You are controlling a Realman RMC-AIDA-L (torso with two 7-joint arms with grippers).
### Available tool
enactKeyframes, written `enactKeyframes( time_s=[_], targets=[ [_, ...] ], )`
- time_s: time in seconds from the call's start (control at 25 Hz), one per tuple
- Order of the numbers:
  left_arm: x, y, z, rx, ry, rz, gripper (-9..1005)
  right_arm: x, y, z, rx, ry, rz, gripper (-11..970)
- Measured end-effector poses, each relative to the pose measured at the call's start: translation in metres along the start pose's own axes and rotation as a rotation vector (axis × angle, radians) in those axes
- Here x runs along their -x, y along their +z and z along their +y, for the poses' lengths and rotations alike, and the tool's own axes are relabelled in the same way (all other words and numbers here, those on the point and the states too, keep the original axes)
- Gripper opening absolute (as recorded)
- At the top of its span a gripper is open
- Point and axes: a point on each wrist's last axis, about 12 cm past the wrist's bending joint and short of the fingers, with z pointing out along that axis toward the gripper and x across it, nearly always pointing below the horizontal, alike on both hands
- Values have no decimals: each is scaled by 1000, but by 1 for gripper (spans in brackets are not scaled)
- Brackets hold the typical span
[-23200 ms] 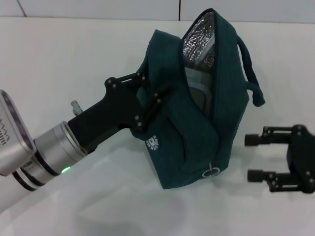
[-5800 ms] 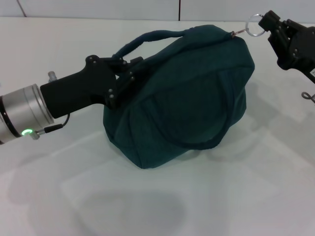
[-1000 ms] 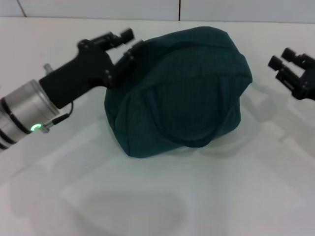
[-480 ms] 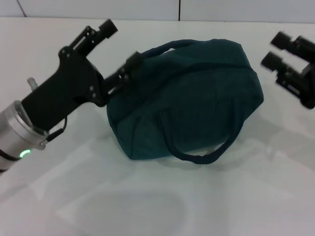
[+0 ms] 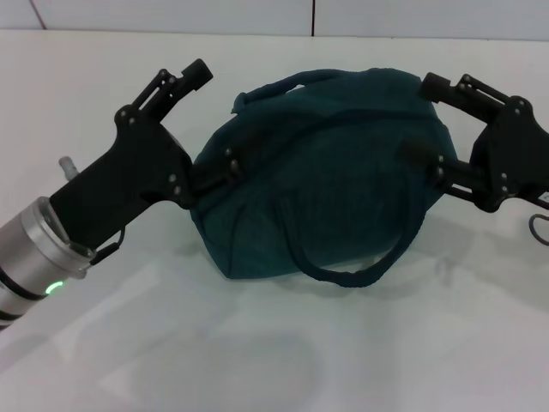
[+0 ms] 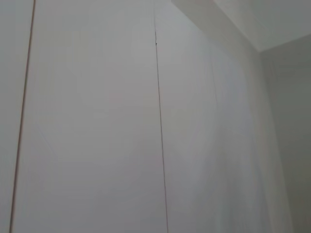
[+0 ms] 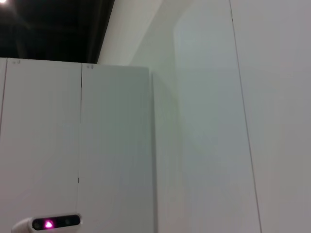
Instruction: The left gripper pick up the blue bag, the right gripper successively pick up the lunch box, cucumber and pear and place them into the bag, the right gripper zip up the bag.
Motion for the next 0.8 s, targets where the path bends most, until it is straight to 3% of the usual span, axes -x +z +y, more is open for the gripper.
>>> enactKeyframes(
  time_s=[0.32,0.8],
  targets=[
    [0,-1,-1,2,-2,0,894,-5,-3,11,-19,-49,-29,744],
    [-4,-2,-6,-11,19,14,895,-10,-6,20,-52,-102,-57,745]
  ],
)
